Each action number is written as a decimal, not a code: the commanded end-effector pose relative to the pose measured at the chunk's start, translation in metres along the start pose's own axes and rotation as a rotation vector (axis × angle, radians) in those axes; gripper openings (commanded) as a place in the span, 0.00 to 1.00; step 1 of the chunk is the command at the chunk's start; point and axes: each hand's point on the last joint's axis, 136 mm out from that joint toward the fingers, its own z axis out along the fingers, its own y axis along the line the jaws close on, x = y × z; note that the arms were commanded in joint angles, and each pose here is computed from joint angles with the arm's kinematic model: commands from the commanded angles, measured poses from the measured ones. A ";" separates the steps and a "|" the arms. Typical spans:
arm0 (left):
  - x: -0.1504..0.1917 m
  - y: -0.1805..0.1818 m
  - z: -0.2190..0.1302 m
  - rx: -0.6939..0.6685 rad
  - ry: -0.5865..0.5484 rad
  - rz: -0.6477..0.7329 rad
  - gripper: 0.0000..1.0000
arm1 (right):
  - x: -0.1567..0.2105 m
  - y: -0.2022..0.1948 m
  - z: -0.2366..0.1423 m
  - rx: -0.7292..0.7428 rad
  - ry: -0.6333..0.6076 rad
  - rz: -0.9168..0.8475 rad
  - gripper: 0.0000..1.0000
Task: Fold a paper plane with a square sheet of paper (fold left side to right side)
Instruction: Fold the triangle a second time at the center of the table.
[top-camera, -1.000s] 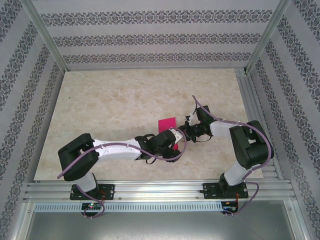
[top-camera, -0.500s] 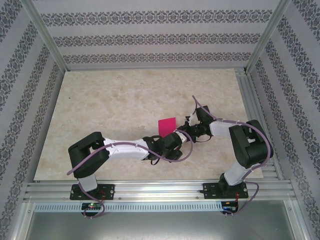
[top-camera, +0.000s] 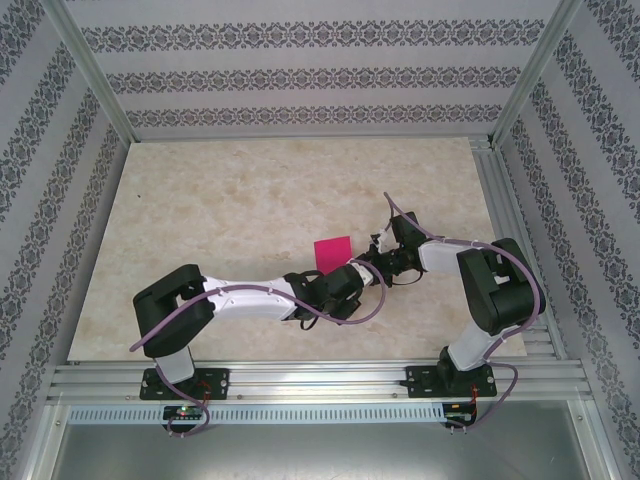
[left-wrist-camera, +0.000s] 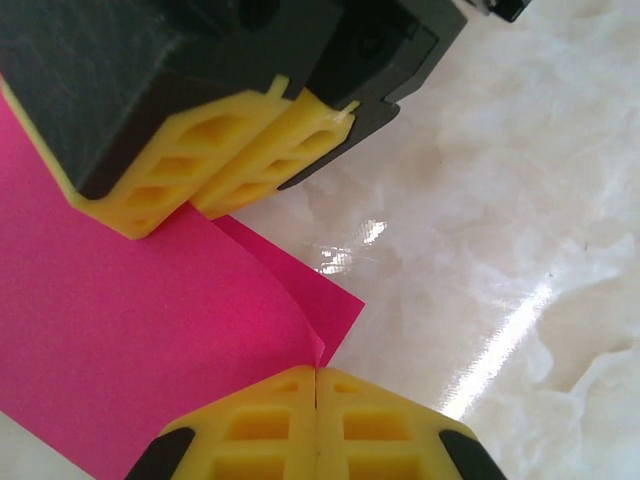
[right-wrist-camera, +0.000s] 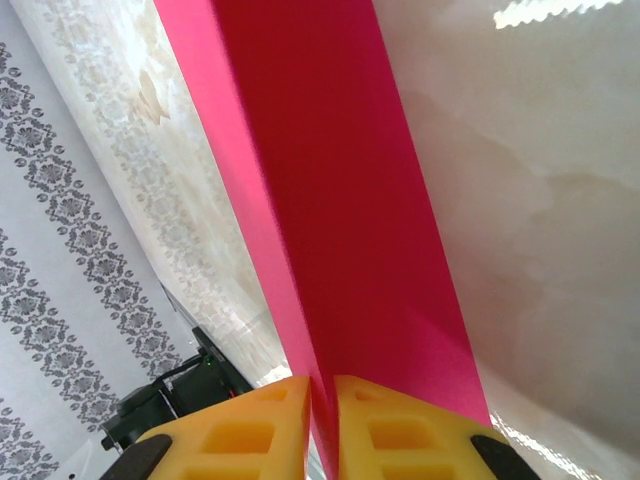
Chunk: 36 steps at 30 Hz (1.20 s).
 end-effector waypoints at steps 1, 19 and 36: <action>-0.013 -0.001 -0.012 0.011 -0.039 -0.003 0.00 | -0.002 0.002 0.002 0.013 0.002 -0.030 0.15; -0.013 0.009 -0.016 0.175 -0.081 -0.160 0.00 | -0.016 0.032 -0.051 -0.059 -0.185 -0.132 0.58; -0.002 0.046 -0.020 0.185 -0.080 -0.284 0.00 | 0.028 -0.018 -0.011 0.019 -0.075 -0.071 0.17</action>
